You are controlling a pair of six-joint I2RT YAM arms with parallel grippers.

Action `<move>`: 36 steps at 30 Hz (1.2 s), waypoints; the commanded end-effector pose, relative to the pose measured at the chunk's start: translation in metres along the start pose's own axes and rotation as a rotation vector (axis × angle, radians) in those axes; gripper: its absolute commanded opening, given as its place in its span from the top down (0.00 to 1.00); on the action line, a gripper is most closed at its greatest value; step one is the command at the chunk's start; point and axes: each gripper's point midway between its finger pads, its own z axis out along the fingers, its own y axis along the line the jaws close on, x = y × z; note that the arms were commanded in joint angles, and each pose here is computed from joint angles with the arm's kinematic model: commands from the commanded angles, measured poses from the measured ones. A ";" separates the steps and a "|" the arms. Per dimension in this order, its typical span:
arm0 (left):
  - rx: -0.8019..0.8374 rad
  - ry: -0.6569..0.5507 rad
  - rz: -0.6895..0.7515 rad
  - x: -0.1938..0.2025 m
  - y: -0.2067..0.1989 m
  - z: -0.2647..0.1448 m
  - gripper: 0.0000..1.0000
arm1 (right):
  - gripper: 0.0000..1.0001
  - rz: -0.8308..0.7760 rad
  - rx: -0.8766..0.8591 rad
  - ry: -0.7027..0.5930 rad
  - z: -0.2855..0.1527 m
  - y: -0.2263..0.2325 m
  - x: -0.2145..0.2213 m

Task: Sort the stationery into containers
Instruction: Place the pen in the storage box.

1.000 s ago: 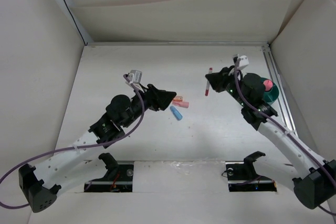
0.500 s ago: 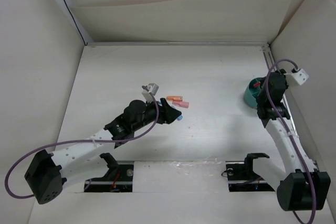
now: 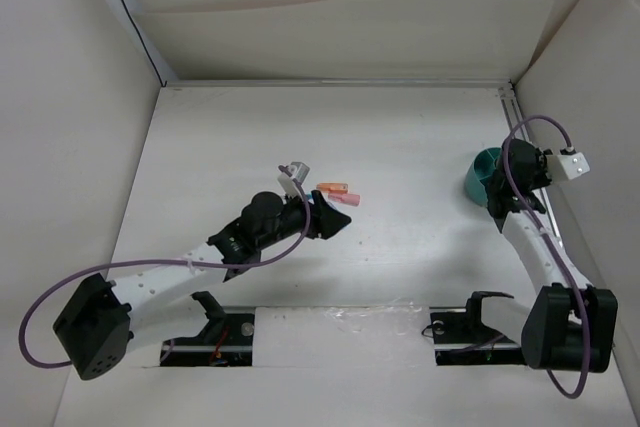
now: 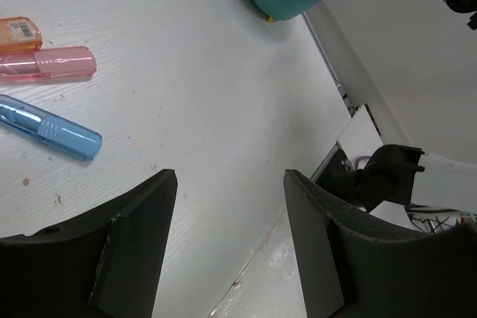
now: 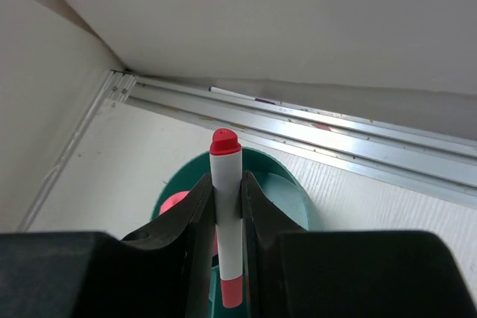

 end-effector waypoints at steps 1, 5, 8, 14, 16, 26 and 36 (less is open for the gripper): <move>0.053 -0.029 0.027 -0.006 -0.010 0.001 0.44 | 1.00 0.039 0.052 -0.031 0.008 -0.005 -0.001; 0.047 -0.022 0.035 -0.002 -0.007 0.001 0.44 | 1.00 0.033 0.068 -0.030 0.009 -0.010 0.004; 0.047 -0.022 0.035 -0.002 -0.007 0.001 0.44 | 1.00 0.033 0.086 -0.039 0.009 -0.015 0.005; 0.041 -0.015 0.034 0.000 -0.004 0.002 0.44 | 0.99 0.000 0.105 -0.033 0.012 -0.017 0.011; 0.047 -0.022 0.035 -0.002 -0.006 0.002 0.44 | 0.99 -0.019 0.114 -0.023 0.013 -0.020 0.015; 0.049 -0.024 0.035 -0.001 -0.006 0.000 0.44 | 0.96 -0.055 0.114 0.039 0.021 -0.015 0.038; 0.042 -0.030 0.035 -0.003 -0.004 0.000 0.44 | 0.75 -0.057 0.063 0.030 0.003 0.003 0.035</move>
